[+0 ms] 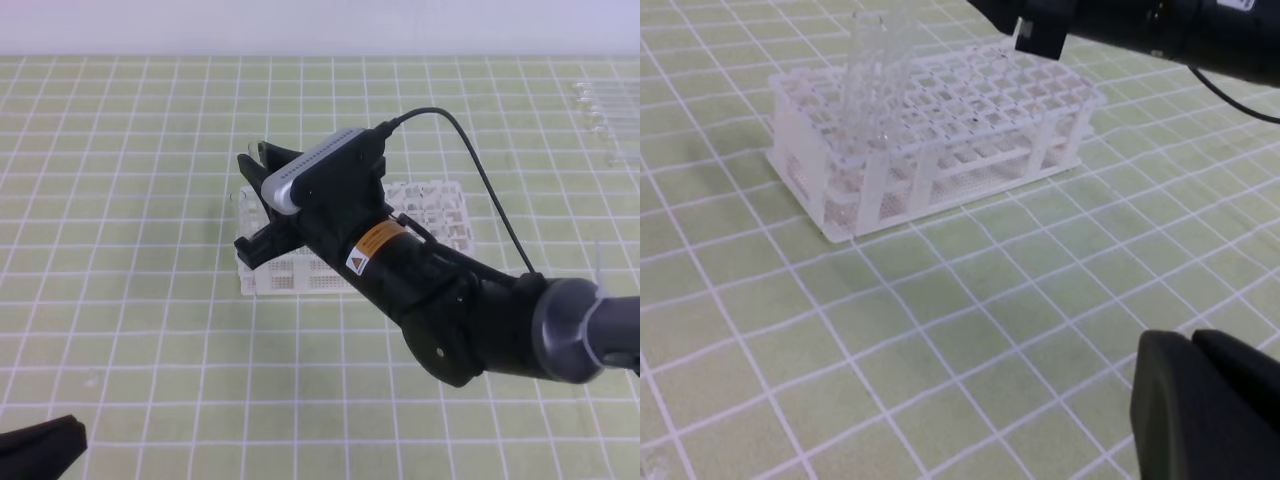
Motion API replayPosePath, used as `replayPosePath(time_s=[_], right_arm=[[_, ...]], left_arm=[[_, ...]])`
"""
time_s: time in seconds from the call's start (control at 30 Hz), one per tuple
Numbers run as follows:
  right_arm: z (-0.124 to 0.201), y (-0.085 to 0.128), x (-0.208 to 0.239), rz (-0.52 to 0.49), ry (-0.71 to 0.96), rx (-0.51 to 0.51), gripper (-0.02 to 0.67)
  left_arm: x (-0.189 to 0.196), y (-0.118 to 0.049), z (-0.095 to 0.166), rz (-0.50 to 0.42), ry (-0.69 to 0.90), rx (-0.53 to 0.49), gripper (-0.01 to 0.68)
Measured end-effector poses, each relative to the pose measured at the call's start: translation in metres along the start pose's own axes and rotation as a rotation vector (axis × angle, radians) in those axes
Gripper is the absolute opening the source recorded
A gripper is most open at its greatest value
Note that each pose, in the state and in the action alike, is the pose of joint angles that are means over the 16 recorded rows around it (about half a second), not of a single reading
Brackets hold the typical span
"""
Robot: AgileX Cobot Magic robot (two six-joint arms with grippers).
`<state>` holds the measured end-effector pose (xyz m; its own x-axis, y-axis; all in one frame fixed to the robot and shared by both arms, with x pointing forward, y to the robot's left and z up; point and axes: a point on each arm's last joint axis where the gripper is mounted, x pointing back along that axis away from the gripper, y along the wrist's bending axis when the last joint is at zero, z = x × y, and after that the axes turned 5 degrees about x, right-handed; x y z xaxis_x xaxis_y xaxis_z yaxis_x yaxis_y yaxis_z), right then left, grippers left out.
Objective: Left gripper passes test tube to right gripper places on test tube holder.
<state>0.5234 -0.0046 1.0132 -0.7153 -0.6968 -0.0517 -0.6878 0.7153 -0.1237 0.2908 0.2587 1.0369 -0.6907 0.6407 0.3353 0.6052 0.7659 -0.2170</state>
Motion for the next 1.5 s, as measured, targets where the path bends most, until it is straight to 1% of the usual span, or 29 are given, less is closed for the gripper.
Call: replayPosePath(time_s=[0.4, 1.07, 1.23, 1.5], right_arm=[[0.010, 0.001, -0.003, 0.001, 0.000, 0.001, 0.104], [0.017, 0.002, -0.004, -0.001, 0.026, 0.001, 0.110], [0.018, 0.002, -0.004, 0.000, 0.030, 0.001, 0.144], [0.016, 0.002, -0.004, 0.001, 0.026, 0.000, 0.256]], left_arm=[[0.000, 0.000, 0.000, -0.001, 0.001, -0.001, -0.002], [0.000, 0.000, 0.000, 0.000, 0.001, -0.002, -0.002], [0.000, 0.000, 0.000, 0.000, 0.001, -0.001, -0.002], [0.000, 0.000, 0.000, 0.000, 0.001, 0.000, -0.002]])
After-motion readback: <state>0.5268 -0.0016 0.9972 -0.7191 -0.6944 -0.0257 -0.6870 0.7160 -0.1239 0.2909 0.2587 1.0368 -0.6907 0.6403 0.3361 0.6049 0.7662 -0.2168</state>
